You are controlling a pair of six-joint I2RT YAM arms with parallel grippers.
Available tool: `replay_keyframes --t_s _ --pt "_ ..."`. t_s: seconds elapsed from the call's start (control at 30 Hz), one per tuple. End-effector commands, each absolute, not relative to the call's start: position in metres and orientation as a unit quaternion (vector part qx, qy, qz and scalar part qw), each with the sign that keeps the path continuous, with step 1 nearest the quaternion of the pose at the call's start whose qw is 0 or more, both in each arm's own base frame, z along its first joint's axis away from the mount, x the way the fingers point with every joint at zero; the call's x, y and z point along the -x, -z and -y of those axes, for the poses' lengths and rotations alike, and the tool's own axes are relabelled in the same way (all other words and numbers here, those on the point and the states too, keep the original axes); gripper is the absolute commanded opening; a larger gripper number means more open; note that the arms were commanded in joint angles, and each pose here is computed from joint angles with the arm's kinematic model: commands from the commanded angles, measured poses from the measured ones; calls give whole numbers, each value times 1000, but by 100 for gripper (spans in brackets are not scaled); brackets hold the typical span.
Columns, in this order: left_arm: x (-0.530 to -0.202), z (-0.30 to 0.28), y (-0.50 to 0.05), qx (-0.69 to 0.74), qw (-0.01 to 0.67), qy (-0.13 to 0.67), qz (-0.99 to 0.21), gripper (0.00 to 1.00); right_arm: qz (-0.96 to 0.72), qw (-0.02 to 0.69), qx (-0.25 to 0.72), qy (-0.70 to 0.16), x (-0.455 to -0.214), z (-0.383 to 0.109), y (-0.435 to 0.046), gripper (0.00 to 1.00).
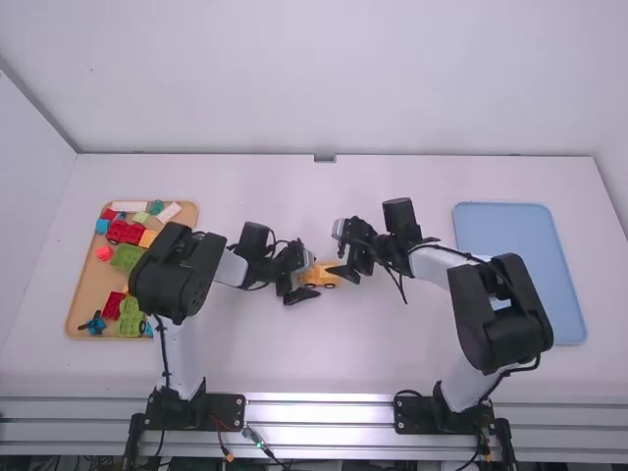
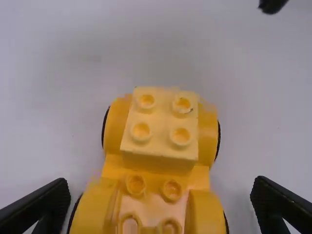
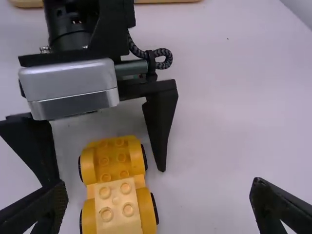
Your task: Assemble lego blocks to make yellow taxi
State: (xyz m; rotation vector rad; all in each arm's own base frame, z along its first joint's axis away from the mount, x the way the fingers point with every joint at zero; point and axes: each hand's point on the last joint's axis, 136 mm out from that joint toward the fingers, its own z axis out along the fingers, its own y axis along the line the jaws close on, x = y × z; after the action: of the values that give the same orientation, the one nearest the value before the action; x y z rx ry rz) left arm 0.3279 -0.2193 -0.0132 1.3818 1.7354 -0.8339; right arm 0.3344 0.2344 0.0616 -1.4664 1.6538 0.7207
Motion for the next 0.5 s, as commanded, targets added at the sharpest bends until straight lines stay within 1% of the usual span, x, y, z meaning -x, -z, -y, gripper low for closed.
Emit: replay_keyframes --t_s 0.0,0.23,0.27,0.3,0.37,0.47 --pt "-335 202 10 -526 360 265 -724 99 -657 406 575 -270 -342 -234 -71 99" --pt "-334 170 -33 -511 327 180 -774 99 -659 407 574 -266 -344 -233 -70 99" --pt "-332 160 -46 -506 318 152 -787 99 -659 407 574 -265 -344 -233 -71 99" --pt "-331 159 -47 -506 316 149 -789 99 -659 408 574 -265 -345 -233 -71 99" --pt "-328 144 -62 -500 309 107 -802 99 -657 410 575 -264 -345 -233 -71 99" --pt "-334 123 -80 -488 317 38 -812 99 -655 416 575 -259 -348 -233 -73 99"
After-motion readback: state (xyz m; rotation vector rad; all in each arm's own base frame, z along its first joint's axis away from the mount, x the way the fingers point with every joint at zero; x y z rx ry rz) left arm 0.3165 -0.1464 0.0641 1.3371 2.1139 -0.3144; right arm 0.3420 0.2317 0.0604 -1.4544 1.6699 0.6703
